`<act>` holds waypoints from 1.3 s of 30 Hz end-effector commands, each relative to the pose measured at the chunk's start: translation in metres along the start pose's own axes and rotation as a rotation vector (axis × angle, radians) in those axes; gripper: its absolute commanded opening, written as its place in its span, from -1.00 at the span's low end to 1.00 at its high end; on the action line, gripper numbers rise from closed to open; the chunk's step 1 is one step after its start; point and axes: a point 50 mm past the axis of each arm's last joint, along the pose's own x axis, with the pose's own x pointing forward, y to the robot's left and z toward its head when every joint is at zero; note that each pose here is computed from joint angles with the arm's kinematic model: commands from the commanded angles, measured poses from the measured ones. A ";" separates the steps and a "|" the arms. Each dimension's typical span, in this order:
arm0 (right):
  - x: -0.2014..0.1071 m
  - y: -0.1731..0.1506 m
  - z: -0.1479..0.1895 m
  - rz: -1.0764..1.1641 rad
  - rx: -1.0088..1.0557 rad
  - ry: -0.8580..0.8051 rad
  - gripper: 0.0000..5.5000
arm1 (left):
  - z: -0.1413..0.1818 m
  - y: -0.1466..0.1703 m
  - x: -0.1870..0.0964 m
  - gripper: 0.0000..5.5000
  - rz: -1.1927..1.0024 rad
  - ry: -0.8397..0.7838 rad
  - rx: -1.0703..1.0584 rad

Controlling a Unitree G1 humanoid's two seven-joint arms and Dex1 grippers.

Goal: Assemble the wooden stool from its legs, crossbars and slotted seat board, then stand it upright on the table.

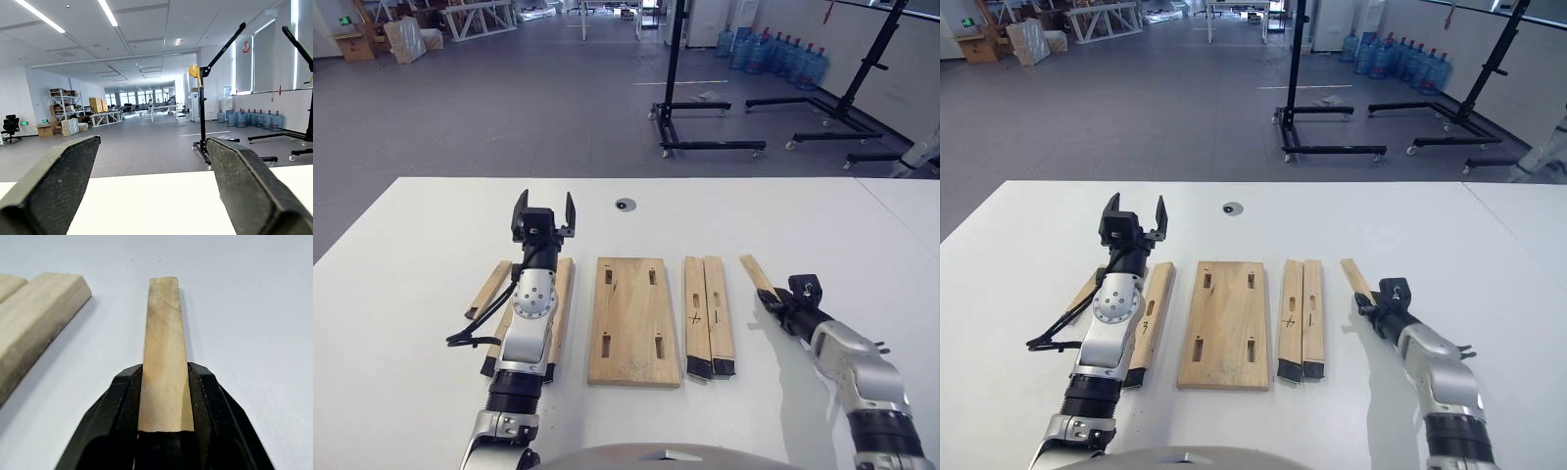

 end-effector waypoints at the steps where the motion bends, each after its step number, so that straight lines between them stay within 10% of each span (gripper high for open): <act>1: 0.017 0.010 0.081 0.014 -0.034 -0.334 -0.53 | 0.004 0.003 0.013 0.45 -0.022 0.008 -0.129; 5: 0.021 0.064 0.141 0.250 -0.153 -0.593 -0.53 | 0.005 0.005 0.022 0.45 -0.128 0.043 -0.341; 12: 0.020 0.169 0.102 0.737 -0.412 -0.605 -0.53 | 0.014 -0.020 0.011 0.45 -0.529 0.167 -0.905; 21: 0.017 0.185 0.101 0.849 -0.406 -0.631 -0.53 | 0.016 -0.030 0.010 0.45 -0.605 0.242 -1.016; 39: 0.024 0.180 0.093 0.834 -0.484 -0.551 -0.53 | 0.000 -0.031 0.011 -0.45 -0.531 0.290 -1.010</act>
